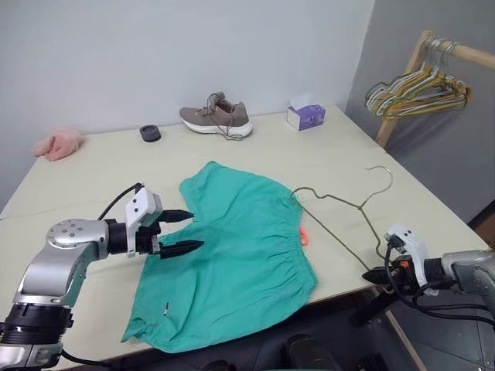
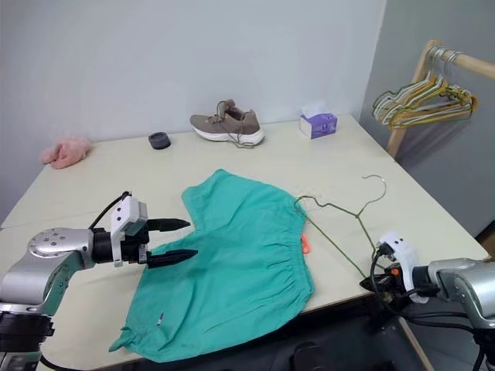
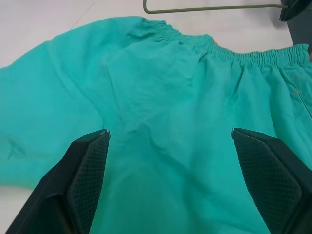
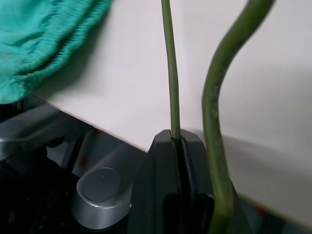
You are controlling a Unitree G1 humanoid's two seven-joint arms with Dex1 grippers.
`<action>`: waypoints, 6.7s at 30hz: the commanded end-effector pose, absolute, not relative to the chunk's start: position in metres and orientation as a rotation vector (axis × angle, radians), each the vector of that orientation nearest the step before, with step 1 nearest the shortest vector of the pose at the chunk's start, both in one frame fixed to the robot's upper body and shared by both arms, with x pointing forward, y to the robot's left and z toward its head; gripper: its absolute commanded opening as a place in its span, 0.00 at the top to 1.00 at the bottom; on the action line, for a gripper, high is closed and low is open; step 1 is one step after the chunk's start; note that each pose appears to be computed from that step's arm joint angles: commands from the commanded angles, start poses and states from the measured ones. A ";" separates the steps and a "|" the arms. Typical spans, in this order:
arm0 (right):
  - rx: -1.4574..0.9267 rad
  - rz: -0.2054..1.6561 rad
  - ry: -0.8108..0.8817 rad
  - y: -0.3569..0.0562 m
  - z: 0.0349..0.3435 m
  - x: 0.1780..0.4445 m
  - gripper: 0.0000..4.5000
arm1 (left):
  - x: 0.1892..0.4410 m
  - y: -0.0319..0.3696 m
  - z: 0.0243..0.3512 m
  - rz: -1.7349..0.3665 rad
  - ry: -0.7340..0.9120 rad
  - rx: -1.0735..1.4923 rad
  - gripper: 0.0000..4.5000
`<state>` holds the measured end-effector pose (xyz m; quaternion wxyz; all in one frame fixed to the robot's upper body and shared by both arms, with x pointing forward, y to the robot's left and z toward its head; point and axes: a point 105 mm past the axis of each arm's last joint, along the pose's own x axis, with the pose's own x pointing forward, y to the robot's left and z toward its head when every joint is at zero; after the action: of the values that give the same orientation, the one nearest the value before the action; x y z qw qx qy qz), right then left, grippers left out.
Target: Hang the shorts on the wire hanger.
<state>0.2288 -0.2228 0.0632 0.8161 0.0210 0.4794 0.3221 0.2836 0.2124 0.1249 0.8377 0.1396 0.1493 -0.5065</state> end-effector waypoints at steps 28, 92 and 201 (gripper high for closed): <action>0.238 0.708 1.112 -0.208 0.067 0.196 1.00 | 0.295 0.209 0.136 -1.087 0.268 0.347 0.06; 0.302 0.752 1.121 -0.192 0.064 0.196 1.00 | 0.291 0.208 0.138 -1.113 0.264 0.345 0.03; -0.985 1.173 0.288 -0.088 0.141 0.298 1.00 | 0.312 0.199 0.150 -1.216 0.197 0.690 0.27</action>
<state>0.2972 -0.0930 0.1218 0.7051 -0.4376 0.1653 0.5329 0.3108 0.2004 0.1445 0.7591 0.3140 0.1030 -0.5609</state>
